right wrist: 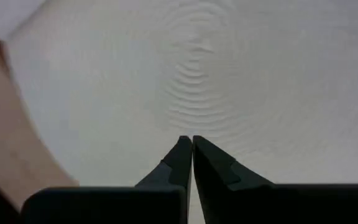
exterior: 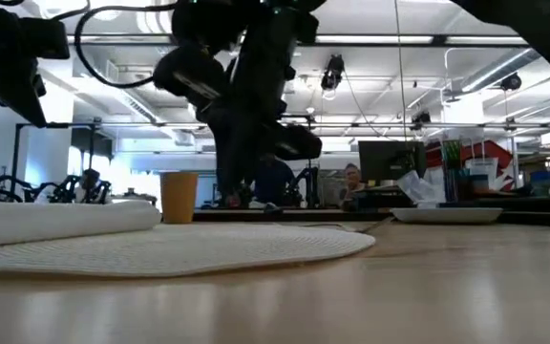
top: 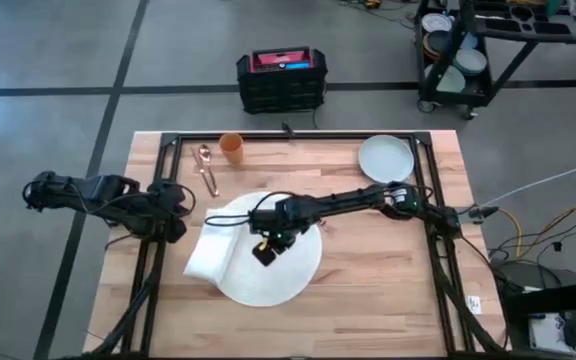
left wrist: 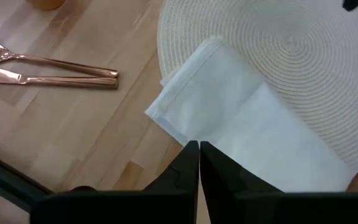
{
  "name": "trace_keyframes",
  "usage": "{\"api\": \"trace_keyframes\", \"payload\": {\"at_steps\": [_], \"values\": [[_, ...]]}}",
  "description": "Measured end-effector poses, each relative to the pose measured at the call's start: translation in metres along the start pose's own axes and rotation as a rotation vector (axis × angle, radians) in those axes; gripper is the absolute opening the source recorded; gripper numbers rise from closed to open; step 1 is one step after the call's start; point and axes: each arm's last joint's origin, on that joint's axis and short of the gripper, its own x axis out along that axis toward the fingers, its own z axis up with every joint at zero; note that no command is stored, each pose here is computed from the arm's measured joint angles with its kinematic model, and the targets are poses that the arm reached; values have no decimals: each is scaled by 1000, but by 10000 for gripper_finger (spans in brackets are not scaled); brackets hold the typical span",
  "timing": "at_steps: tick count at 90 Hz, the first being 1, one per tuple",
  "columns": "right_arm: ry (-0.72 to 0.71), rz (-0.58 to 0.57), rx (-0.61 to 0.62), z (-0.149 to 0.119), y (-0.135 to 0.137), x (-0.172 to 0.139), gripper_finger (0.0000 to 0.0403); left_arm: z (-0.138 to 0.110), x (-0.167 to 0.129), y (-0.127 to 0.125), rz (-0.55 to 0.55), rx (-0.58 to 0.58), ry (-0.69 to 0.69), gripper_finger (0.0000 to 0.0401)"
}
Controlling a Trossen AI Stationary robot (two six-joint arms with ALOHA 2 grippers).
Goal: Set table place
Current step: Adjust the white mat on the table
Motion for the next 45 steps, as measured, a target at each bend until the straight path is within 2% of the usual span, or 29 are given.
{"api": "trace_keyframes", "payload": {"at_steps": [13,26,45], "values": [[-92,111,-26,10,10,5,0,0,0,0,1,0,1,0],[-162,191,32,21,12,9,0,0,0,0,3,-7,1,0],[-134,96,79,25,-4,40,0,0,0,0,9,-12,-3,0]]}}
